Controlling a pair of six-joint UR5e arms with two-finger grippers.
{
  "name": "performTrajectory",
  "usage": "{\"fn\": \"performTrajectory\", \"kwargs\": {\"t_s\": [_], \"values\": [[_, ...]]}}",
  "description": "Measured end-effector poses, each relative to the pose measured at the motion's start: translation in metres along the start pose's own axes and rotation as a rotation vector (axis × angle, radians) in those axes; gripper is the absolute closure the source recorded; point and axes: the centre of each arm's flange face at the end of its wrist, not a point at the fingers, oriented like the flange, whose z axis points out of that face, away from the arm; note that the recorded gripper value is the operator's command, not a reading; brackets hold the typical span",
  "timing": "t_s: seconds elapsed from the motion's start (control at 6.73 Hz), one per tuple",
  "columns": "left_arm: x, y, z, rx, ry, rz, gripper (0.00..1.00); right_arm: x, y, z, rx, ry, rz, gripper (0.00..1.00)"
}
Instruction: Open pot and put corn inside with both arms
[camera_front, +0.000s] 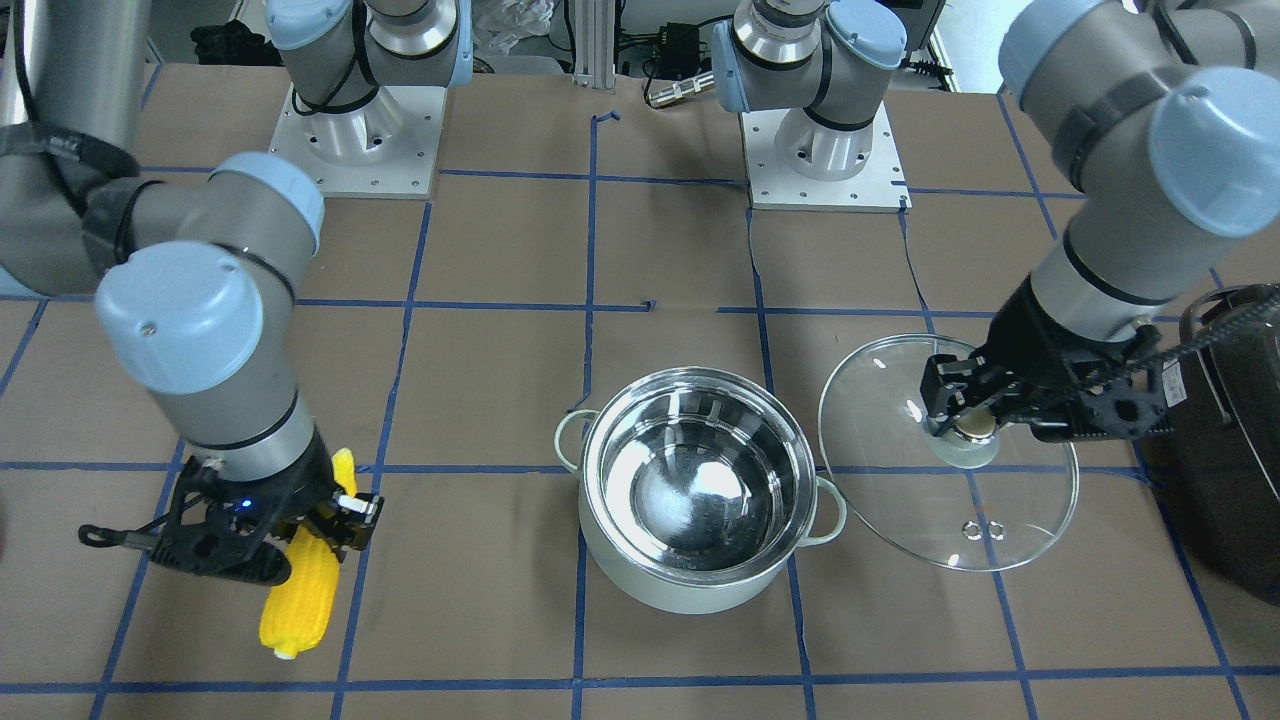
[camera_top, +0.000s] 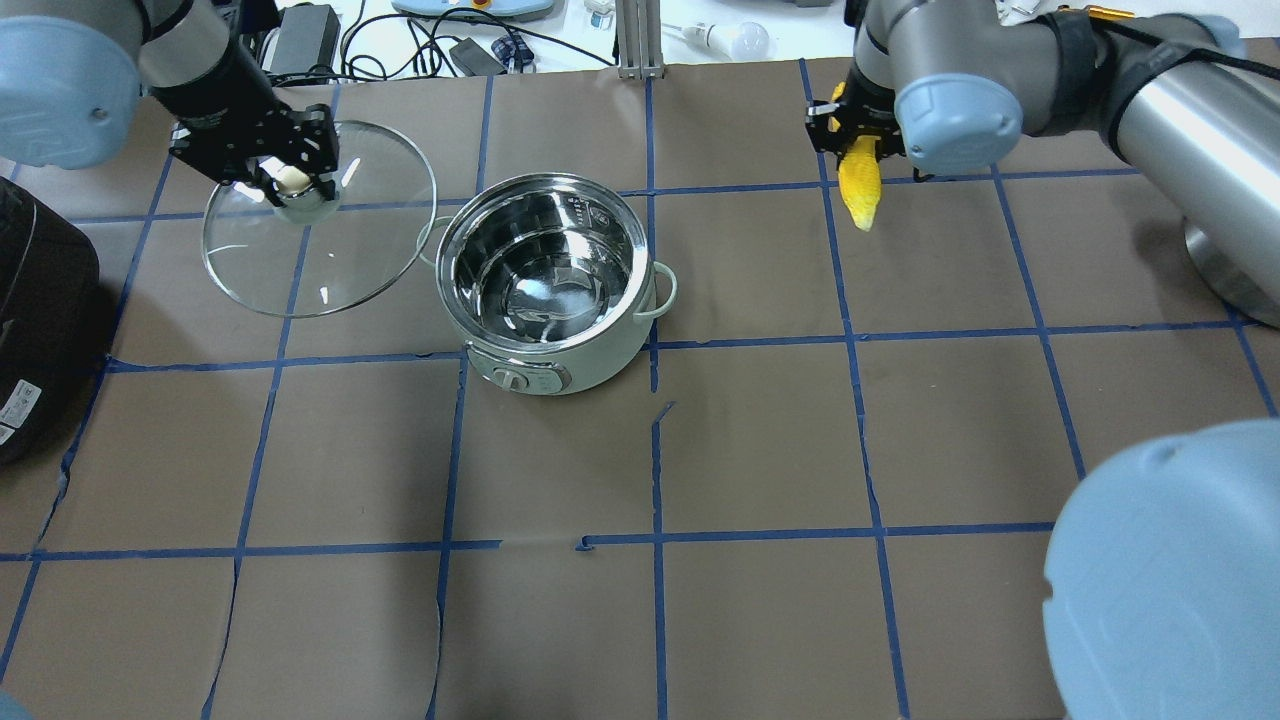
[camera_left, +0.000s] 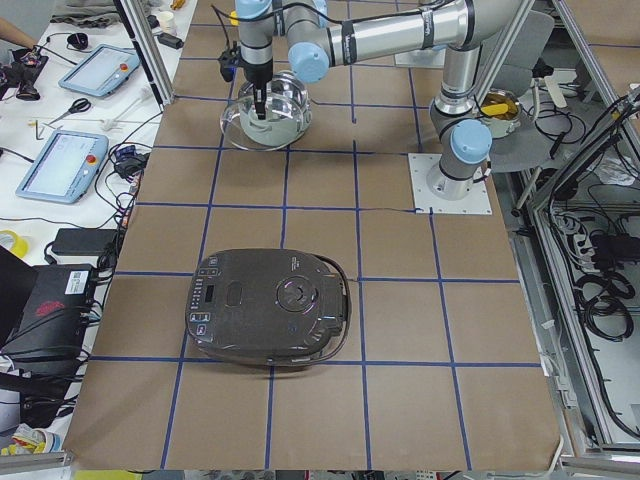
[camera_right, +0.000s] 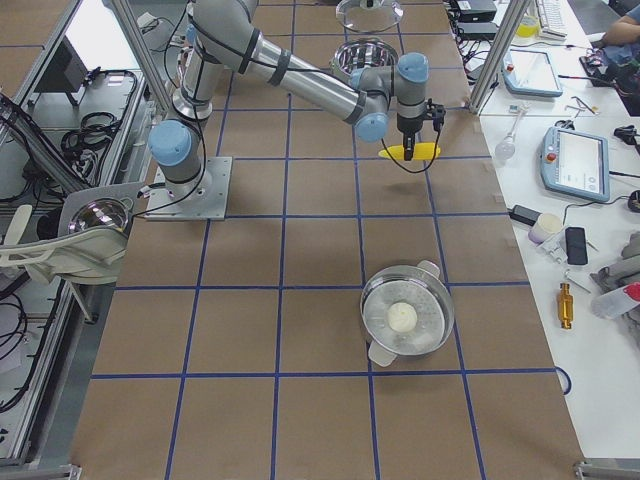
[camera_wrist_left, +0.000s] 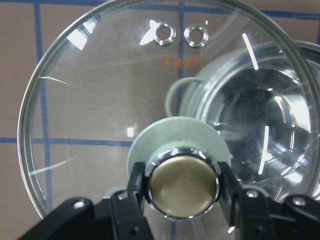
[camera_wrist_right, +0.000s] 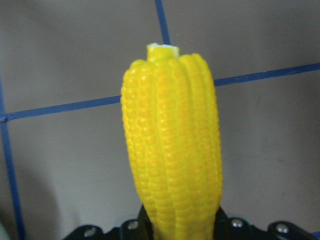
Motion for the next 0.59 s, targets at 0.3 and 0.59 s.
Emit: {"fn": "performTrajectory", "kwargs": {"t_s": [0.3, 0.59], "values": [[-0.078, 0.005, 0.050, 0.005, -0.004, 0.032, 0.89, -0.106, 0.039, -0.058, -0.008, -0.012, -0.023, 1.00], [-0.119, 0.016, 0.101, 0.001, -0.004, 0.059, 0.89, -0.197, 0.070, -0.060, -0.004, -0.029, -0.091, 1.00]]}}
